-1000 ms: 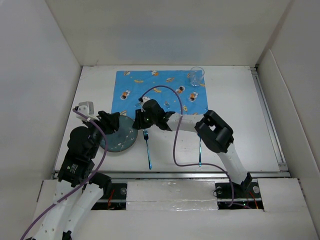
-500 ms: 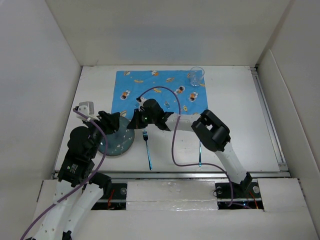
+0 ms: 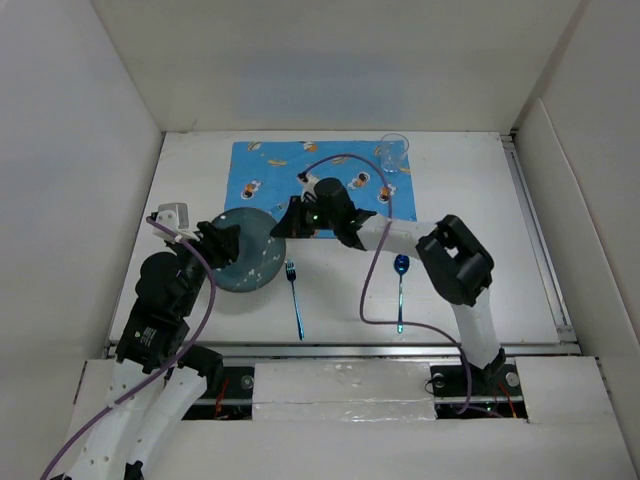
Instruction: Set the dinner table for one person
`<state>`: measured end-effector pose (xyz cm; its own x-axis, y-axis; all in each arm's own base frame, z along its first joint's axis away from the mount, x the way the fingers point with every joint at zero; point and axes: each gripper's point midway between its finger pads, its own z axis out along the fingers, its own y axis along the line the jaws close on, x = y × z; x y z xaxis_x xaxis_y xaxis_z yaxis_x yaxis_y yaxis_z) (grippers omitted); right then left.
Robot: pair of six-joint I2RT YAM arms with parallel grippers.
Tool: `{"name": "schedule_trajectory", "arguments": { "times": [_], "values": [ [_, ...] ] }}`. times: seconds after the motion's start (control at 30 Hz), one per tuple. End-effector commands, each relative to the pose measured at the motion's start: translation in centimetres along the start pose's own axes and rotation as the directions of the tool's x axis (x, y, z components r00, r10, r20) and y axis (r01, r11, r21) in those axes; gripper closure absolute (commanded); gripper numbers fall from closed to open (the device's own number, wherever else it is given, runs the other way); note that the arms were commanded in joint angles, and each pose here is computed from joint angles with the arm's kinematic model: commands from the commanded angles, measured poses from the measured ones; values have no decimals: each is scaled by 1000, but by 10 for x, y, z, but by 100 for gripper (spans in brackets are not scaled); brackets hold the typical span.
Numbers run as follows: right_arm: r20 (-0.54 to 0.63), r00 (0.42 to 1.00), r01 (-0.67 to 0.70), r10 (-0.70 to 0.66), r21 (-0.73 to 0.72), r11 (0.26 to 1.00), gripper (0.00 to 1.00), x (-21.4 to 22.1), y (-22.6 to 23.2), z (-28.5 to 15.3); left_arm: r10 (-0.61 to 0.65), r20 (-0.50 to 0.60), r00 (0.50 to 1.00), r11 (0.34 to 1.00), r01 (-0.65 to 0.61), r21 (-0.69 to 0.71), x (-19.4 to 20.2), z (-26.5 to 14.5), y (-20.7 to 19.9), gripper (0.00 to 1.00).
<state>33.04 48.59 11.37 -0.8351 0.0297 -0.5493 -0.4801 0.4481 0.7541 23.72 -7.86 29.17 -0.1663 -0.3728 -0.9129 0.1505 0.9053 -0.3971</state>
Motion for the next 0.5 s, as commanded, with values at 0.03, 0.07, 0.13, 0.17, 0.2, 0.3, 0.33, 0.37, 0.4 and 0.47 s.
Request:
{"name": "schedule_trajectory", "arguments": {
  "times": [0.03, 0.07, 0.13, 0.17, 0.2, 0.3, 0.33, 0.37, 0.4, 0.47],
  "values": [
    [390, 921, 86, 14, -239, 967, 100, -150, 71, -98, -3, 39, 999, 1000, 2, 18, -10, 0, -5, 55],
    [403, 915, 68, 29, -224, 972, 100, -157, 62, -103, -4, 43, 999, 1000, 3, 30, -11, -1, -7, 55],
    [434, 898, 21, 74, -210, 977, 100, -169, 40, -112, -5, 46, 999, 999, 3, 32, -12, 0, -7, 55],
    [452, 887, -6, 94, -192, 981, 100, -175, 20, -119, -4, 43, 999, 1000, 3, 27, -11, 0, -7, 55],
    [460, 881, -28, 113, -188, 982, 100, -178, 9, -120, -1, 36, 999, 1000, 0, 25, -10, 1, -6, 55],
    [507, 841, -66, 190, -252, 965, 100, -198, -5, -134, -2, 32, 999, 1000, 1, 30, -8, 2, -7, 55],
    [504, 837, -88, 212, -258, 962, 100, -199, -14, -131, 0, 26, 1000, 1000, -1, 28, -8, 4, -7, 55],
    [505, 831, -108, 231, -259, 960, 100, -201, -17, -130, 1, 21, 1000, 1000, -2, 25, -7, 4, -7, 55],
    [519, 821, -129, 237, -236, 963, 100, -210, -26, -132, 2, 17, 1000, 1000, -2, 23, -6, 5, -7, 55],
    [550, 799, -162, 243, -193, 968, 100, -217, -46, -133, 2, 29, 1000, 1000, -2, 25, -8, 2, -6, 55]
  ]
}}
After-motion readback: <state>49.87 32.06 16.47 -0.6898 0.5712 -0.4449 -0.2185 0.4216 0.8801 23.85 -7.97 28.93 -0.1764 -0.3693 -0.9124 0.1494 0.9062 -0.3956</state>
